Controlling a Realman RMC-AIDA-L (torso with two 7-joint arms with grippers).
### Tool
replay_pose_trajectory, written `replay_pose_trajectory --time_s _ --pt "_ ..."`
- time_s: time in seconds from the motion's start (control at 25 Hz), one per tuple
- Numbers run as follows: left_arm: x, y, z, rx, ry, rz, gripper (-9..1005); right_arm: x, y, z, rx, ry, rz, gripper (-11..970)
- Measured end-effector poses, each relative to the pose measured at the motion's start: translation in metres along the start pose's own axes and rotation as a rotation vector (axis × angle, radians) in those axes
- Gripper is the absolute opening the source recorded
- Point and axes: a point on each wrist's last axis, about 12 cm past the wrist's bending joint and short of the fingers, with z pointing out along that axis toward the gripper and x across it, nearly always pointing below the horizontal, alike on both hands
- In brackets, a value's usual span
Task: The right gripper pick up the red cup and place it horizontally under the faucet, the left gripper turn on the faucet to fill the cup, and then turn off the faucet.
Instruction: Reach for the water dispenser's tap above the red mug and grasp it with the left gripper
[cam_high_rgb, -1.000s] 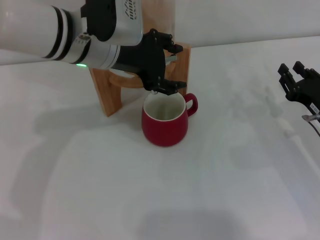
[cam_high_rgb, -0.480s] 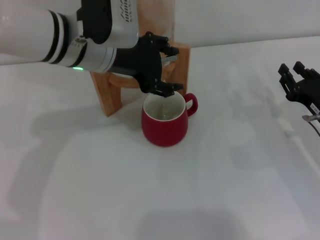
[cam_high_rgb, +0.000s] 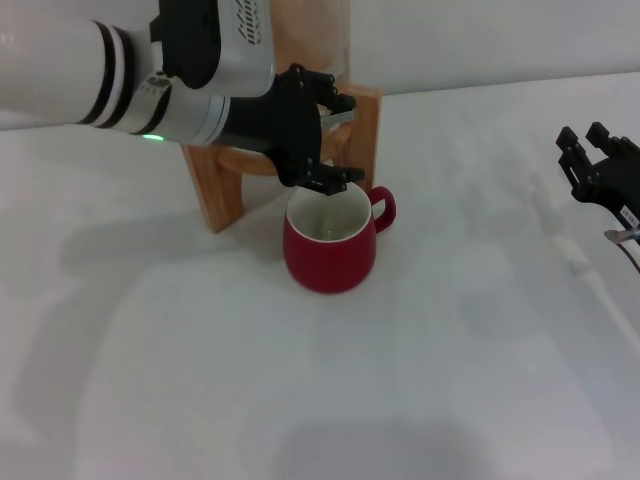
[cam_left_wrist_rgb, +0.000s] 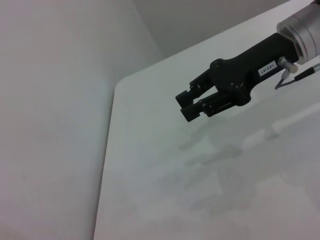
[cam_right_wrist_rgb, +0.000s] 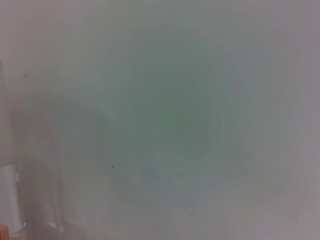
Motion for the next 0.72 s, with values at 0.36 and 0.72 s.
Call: replay_pose_trajectory --time_s 0.36,0.72 --pt "-0.0018 -0.0001 -0.001 0.004 -0.002 -0.001 788 0.0001 -0.0001 -0.0003 0.0 0.0 0.0 381" --pt "-0.0026 -0.0011 -0.0023 0.019 0.0 -0.004 788 0.0001 -0.0001 -0.0003 0.001 0.0 0.0 381"
